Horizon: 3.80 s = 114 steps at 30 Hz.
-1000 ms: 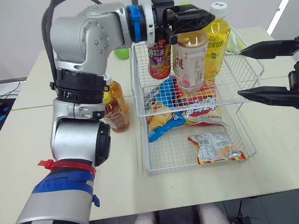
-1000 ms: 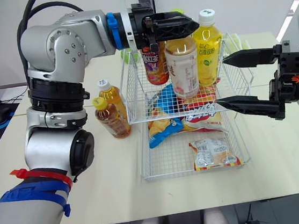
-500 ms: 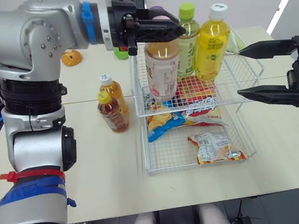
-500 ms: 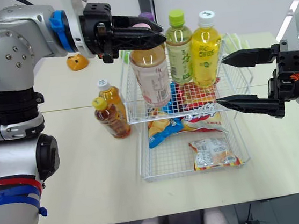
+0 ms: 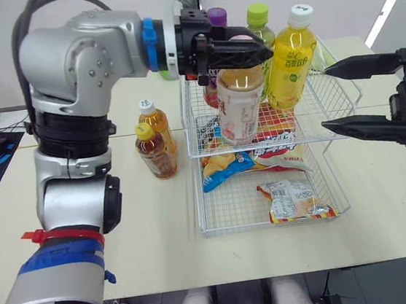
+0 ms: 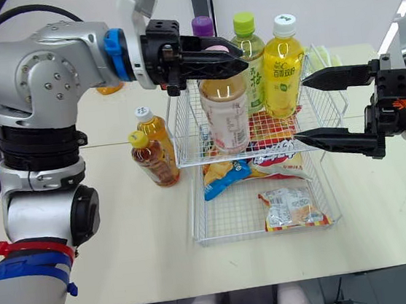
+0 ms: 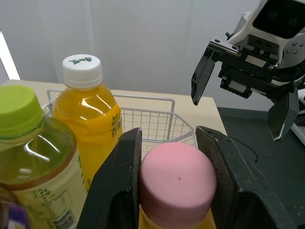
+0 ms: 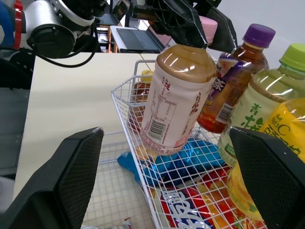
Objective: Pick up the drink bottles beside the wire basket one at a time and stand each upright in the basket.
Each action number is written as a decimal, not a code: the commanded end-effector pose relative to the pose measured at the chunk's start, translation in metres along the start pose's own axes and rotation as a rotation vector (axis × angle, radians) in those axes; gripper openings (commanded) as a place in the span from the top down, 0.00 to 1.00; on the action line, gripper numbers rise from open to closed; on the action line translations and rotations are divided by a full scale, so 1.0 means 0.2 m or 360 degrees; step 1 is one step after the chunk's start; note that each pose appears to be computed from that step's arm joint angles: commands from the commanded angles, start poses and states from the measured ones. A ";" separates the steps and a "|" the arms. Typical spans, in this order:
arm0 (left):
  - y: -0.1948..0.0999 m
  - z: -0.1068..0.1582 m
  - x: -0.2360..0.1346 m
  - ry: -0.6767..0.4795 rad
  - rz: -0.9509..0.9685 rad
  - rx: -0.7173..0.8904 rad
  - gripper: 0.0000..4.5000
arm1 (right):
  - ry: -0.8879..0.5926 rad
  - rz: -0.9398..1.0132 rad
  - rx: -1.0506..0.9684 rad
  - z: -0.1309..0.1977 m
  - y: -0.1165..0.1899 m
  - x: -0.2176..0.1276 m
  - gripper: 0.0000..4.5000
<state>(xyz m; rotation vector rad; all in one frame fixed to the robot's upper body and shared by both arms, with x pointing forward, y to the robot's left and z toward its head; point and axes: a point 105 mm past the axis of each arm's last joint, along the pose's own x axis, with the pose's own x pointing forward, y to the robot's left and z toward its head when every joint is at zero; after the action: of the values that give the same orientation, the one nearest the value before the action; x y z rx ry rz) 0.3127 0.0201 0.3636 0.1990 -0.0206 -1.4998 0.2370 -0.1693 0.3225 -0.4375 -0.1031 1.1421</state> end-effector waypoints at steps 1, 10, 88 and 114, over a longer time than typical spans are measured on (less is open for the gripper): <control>-0.03 0.13 0.05 -0.0072 -0.0023 0.0167 0.69 | 0.0018 -0.0055 -0.0081 0.05 -0.02 -0.07 0.00; -0.02 0.09 0.24 -0.0048 -0.0107 0.0197 0.69 | 0.0048 -0.0111 -0.0064 0.03 -0.02 -0.10 0.00; 0.18 0.25 -0.03 -0.0263 0.0275 0.0319 0.00 | -0.0014 -0.0144 -0.0104 0.05 -0.03 -0.08 0.00; 0.12 0.16 -0.76 -0.0192 0.1229 0.0529 0.00 | -0.0014 -0.0115 -0.0143 0.04 -0.04 -0.06 0.00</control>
<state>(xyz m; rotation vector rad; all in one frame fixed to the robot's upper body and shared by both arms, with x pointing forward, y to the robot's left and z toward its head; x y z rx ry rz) 0.3295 0.1511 0.3986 0.2753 -0.3217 -0.8235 0.2419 -0.1800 0.3232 -0.4617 -0.1263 1.0811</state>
